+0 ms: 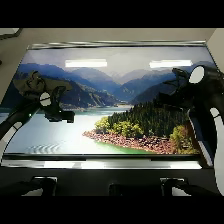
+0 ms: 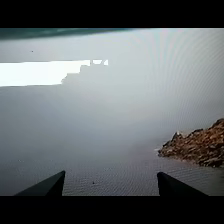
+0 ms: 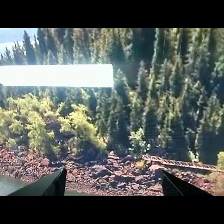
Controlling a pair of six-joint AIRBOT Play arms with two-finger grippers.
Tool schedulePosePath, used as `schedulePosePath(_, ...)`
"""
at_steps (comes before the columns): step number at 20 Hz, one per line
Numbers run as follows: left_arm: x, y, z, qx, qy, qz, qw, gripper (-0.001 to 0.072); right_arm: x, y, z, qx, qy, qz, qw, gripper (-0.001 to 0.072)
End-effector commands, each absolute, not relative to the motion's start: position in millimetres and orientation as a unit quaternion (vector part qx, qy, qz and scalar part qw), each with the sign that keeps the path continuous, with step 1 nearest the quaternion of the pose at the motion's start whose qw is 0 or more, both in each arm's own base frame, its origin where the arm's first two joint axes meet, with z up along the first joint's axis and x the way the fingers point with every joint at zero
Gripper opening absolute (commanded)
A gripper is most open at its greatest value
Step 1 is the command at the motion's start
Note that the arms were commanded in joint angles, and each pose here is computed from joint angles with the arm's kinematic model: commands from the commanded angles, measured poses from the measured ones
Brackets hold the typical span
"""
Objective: Fold the shirts.
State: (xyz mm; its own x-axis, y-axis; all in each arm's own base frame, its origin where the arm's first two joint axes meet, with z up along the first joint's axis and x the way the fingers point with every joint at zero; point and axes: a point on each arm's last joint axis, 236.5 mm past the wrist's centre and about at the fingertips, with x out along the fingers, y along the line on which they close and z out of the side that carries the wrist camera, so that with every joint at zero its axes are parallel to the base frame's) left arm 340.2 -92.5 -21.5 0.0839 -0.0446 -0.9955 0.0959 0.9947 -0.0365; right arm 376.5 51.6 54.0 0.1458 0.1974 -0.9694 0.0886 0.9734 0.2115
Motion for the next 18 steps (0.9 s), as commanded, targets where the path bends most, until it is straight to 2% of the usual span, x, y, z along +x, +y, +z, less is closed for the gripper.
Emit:
schedulePosePath(1,340.2,-92.6,-21.3,0.019,0.675,-0.048,0.736,0.0716,376.4,51.8,53.7,0.110,0.653,0.037,0.749,0.0680)
schedulePosePath(18,343.3,-102.7,-20.6,0.007,0.668,-0.059,0.742,0.0717,376.7,51.9,53.8,0.110,0.653,0.037,0.749,0.0680)
